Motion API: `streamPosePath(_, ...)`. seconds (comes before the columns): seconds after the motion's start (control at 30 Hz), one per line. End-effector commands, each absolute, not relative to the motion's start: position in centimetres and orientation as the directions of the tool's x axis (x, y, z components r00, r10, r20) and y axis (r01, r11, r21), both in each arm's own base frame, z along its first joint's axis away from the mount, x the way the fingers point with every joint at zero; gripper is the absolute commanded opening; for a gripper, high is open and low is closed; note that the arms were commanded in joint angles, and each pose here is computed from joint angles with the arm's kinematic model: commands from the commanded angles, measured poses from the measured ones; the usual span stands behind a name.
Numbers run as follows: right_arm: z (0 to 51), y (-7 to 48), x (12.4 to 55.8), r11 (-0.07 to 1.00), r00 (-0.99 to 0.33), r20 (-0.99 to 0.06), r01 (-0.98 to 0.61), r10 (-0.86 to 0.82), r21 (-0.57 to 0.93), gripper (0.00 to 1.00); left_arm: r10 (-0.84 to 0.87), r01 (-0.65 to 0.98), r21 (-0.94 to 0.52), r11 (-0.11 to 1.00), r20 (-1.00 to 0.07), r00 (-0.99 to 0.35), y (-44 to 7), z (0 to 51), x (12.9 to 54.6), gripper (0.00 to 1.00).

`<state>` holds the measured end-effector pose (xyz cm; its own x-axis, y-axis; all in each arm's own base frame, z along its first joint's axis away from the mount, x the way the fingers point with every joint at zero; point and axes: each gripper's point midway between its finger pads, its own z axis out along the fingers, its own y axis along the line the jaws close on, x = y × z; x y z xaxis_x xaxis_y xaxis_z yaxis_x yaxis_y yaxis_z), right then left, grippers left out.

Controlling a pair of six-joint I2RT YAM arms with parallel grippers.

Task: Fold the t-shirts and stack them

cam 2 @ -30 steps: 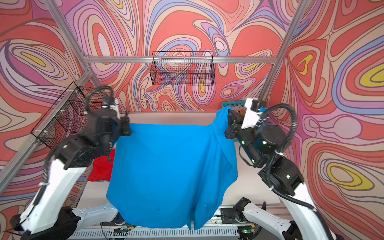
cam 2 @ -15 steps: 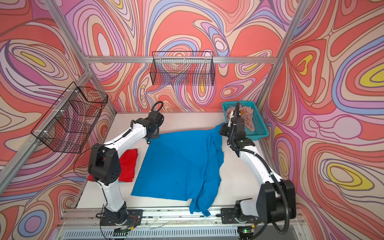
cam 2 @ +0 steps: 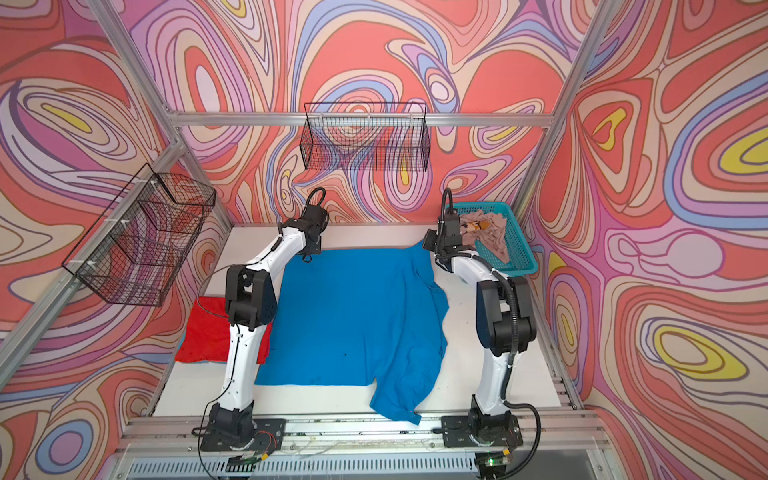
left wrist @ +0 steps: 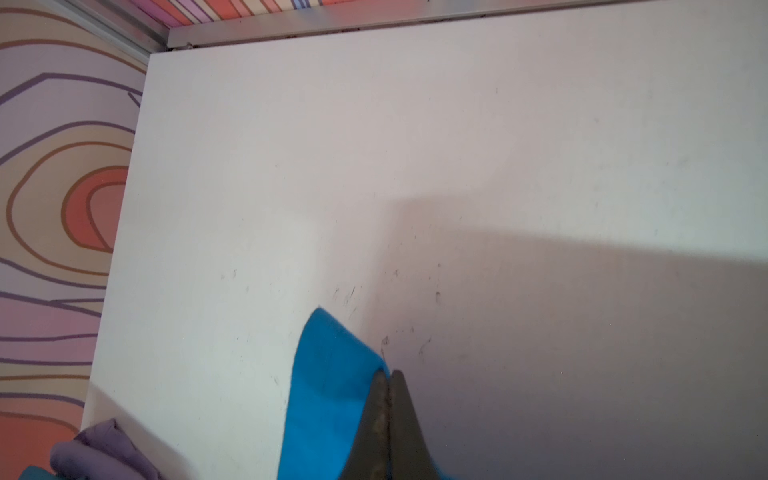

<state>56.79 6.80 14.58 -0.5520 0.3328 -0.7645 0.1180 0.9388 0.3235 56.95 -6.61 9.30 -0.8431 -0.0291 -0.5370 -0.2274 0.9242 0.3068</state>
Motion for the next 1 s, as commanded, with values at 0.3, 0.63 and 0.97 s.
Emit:
streamPosePath(0.3, 12.7, 6.4, 61.4, 0.969, -0.619, -0.746, 0.127, 0.245, 0.213, 0.05, -0.032, -0.202, 0.283, 0.938, -0.508, -0.861, -6.3, 10.9, 57.3, 0.44)
streamPosePath(0.63, 18.1, 7.9, 61.1, 0.986, -0.637, -0.754, 0.062, 0.158, 0.155, 0.69, -0.142, -0.255, 0.107, 0.961, -0.601, -0.787, -7.0, 19.0, 52.9, 0.96)
streamPosePath(0.97, 11.9, 16.8, 57.2, 0.991, -0.723, -0.69, -0.122, -0.046, 0.061, 0.61, -0.253, -0.272, -0.014, 0.962, -0.419, -0.872, -11.4, 11.0, 47.0, 0.97)
